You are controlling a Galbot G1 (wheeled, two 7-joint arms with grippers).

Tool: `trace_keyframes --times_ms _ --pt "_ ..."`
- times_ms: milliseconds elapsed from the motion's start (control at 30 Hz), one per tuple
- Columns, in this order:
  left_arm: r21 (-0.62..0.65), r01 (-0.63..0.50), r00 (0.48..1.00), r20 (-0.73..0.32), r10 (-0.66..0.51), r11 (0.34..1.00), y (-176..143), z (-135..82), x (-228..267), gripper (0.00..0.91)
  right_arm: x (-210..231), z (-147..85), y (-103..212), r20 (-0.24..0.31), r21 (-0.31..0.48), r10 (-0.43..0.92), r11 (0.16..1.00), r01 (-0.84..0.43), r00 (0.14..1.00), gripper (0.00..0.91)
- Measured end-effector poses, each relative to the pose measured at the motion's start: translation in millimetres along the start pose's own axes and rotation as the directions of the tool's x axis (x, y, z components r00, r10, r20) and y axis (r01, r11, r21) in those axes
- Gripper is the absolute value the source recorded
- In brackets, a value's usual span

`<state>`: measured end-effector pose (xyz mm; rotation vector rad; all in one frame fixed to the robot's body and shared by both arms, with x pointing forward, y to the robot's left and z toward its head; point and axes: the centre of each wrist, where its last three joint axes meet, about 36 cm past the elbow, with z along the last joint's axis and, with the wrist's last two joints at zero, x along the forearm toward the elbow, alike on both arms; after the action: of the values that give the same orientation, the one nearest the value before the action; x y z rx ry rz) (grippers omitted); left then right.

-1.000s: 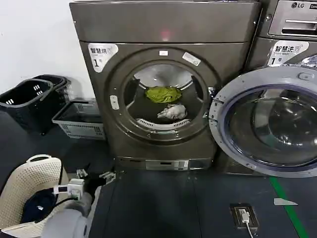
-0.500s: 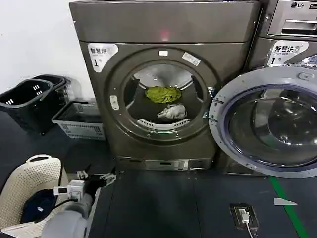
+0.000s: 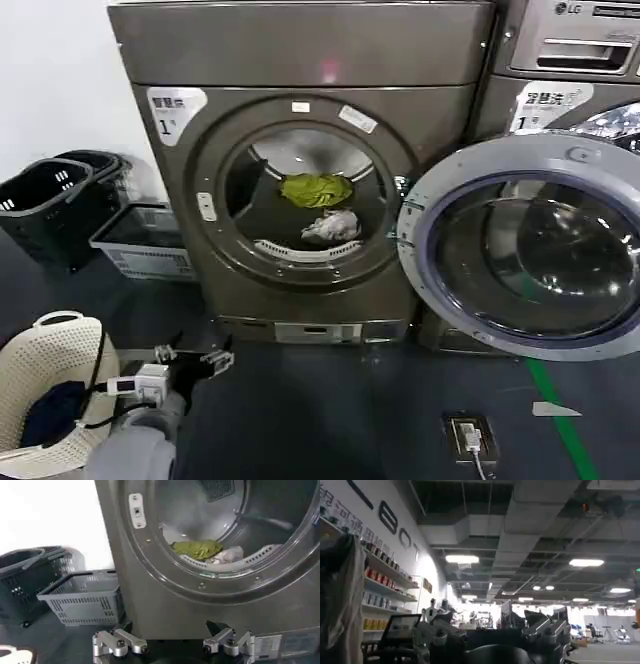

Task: Grasp the clothes from the dryer.

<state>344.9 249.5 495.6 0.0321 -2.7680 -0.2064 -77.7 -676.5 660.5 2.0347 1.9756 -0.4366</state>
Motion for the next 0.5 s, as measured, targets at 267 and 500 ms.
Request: trace_keyframes --times_ms 267,500 --pt "-0.002 -0.005 1.0 0.008 0.005 1.0 0.2 -2.4 -0.1 0.907 0.5 1.2 -0.9 -0.002 -0.001 0.003 1.0 -0.003 1.0 0.907" --pt "-0.002 -0.011 1.0 0.004 0.011 1.0 -0.3 -1.3 -0.6 0.907 1.9 2.6 -2.6 0.0 -0.001 0.013 1.0 -0.013 1.0 0.907"
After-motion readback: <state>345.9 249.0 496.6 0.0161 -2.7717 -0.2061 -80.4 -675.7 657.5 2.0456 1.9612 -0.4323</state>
